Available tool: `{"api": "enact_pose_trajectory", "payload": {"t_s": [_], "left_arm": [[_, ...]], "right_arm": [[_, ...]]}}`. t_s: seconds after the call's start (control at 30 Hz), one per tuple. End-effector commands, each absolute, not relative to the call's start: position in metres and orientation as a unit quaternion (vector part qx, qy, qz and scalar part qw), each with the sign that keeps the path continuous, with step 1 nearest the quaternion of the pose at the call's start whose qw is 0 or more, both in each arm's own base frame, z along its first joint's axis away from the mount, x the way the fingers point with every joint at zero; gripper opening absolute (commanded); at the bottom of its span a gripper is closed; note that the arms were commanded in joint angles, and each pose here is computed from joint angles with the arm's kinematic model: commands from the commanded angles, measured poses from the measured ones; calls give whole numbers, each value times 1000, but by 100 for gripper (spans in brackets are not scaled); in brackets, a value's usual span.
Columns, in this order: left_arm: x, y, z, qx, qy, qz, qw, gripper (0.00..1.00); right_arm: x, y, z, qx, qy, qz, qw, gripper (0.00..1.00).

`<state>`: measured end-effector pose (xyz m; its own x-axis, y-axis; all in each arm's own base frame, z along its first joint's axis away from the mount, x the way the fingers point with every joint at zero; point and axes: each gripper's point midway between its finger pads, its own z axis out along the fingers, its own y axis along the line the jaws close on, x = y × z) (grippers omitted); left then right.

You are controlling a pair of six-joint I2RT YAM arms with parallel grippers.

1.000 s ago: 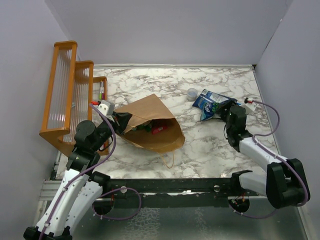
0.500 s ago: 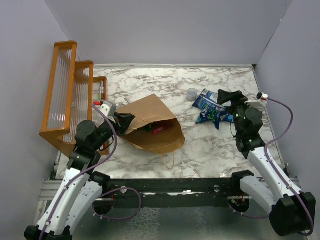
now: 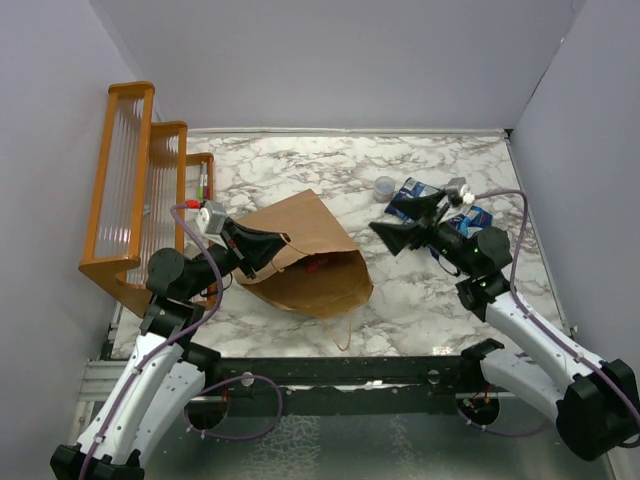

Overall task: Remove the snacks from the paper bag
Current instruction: Take out the snack from the paper bag.

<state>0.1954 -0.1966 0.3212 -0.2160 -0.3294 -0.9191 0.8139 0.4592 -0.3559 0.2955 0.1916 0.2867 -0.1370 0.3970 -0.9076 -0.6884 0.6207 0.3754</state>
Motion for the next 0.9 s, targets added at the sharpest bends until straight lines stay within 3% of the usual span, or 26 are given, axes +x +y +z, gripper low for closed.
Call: {"api": "enact_pose_trajectory", "payload": {"t_s": [0.0,0.17,0.3,0.5,0.7,0.87], "left_arm": [[181,-197,340,173,589,-529,586,0],[176,-197,353,163,576,-548,584,0],[173,-200,363,169,568,-561,578,0],[167,-203,369,179,554,-576,574,0],[159,-204,367,197,545,-583,570,0],[152,-206,362,209,538,-592,562,0]], "right_arm": [[217,247,321,-354,459,410,704,96],[147,293,309,-513,340,402,679,94],[121,319,287,-588,305,372,650,87],[142,341,235,-637,382,238,625,76],[161,346,200,-672,422,138,593,74],[173,348,172,-710,431,63,553,65]]}}
